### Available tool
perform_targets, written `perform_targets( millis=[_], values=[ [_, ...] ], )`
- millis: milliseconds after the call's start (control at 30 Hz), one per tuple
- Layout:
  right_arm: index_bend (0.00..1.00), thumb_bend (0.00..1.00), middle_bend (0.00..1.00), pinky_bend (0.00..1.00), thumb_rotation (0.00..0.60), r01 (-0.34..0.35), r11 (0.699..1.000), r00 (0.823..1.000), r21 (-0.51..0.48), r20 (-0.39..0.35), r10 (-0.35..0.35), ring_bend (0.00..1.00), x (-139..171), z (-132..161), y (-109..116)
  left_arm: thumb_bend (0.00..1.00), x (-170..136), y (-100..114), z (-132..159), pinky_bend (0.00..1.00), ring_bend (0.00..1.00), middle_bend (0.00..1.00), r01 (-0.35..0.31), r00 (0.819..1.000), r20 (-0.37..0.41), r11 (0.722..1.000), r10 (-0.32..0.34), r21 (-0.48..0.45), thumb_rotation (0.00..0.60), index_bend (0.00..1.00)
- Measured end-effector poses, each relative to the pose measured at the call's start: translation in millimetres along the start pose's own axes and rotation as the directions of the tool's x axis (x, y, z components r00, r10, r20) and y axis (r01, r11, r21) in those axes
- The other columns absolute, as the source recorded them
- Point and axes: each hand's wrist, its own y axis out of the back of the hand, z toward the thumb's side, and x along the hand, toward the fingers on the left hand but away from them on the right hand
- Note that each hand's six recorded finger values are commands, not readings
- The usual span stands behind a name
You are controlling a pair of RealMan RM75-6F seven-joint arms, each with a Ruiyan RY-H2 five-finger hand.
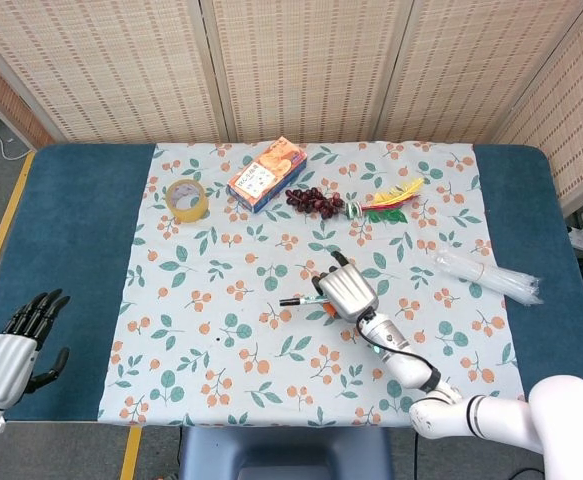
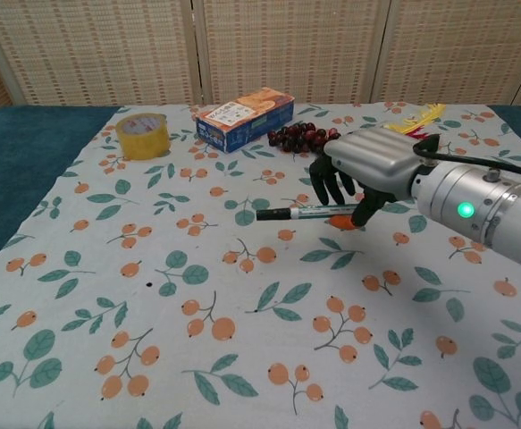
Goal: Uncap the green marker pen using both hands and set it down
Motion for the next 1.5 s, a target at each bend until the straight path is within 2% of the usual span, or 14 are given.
perform_targets(
  millis=[67, 100, 200, 333, 533, 733, 1067, 1367, 1500],
  values=[
    [1.0, 0.34, 0.84, 0.17, 0.6, -0.003, 1.0, 1.0, 0.008, 0.002, 0.003, 0.52, 1, -7, 4, 0.46, 8, -4, 4, 0.26, 0.08, 0.02, 0.02, 1.0, 0.012, 1.0, -0.02, 0.006, 0.6, 0.0],
    [1.0, 0.34, 0.84, 0.17, 0.6, -0.008, 1.0, 1.0, 0.011, 0.001, 0.008, 0.52, 0, -11, 7, 0.46, 12, -6, 6, 0.32, 0.13, 0.04, 0.026, 1.0, 0.017, 1.0, -0.026, 0.012, 0.6, 0.01],
    [1.0, 0.34, 0.84, 0.17, 0.6, -0.026, 1.0, 1.0, -0.004, -0.009, 0.026, 0.52, -4, -13, 11, 0.46, 28, -6, 14, 0.44, 0.25, 0.09, 0.017, 0.999, 0.036, 0.998, -0.019, 0.055, 0.6, 0.04],
    [1.0, 0.34, 0.84, 0.17, 0.6, -0.029, 0.999, 0.999, -0.039, -0.025, 0.028, 0.52, -16, -12, 22, 0.46, 50, -6, 31, 0.5, 0.35, 0.12, -0.002, 0.998, 0.068, 0.988, -0.009, 0.153, 0.6, 0.06],
    [1.0, 0.34, 0.84, 0.17, 0.6, -0.005, 0.998, 0.997, -0.059, -0.071, 0.001, 0.52, -39, 0, 44, 0.42, 82, -15, 66, 0.54, 0.41, 0.15, -0.004, 0.992, 0.12, 0.958, -0.032, 0.285, 0.6, 0.1],
    [1.0, 0.34, 0.84, 0.17, 0.6, 0.003, 0.998, 0.993, -0.068, -0.115, -0.01, 0.52, -57, 14, 61, 0.38, 107, -31, 101, 0.55, 0.44, 0.19, -0.014, 0.988, 0.152, 0.946, -0.037, 0.323, 0.6, 0.15],
    [1.0, 0.34, 0.84, 0.17, 0.6, -0.054, 0.985, 0.991, -0.166, -0.126, 0.033, 0.52, -77, 28, 66, 0.38, 135, -59, 124, 0.6, 0.56, 0.28, -0.036, 0.984, 0.173, 0.899, -0.045, 0.436, 0.6, 0.21],
    [1.0, 0.34, 0.84, 0.17, 0.6, -0.112, 0.981, 0.977, -0.159, -0.197, 0.08, 0.52, -90, 58, 70, 0.38, 149, -68, 142, 0.6, 0.58, 0.26, -0.053, 0.983, 0.182, 0.897, -0.031, 0.439, 0.6, 0.21],
    [1.0, 0.34, 0.84, 0.17, 0.6, -0.105, 0.981, 0.978, -0.165, -0.197, 0.071, 0.52, -91, 61, 70, 0.38, 148, -69, 147, 0.61, 0.59, 0.27, -0.054, 0.982, 0.188, 0.902, -0.031, 0.429, 0.6, 0.21]
  ],
)
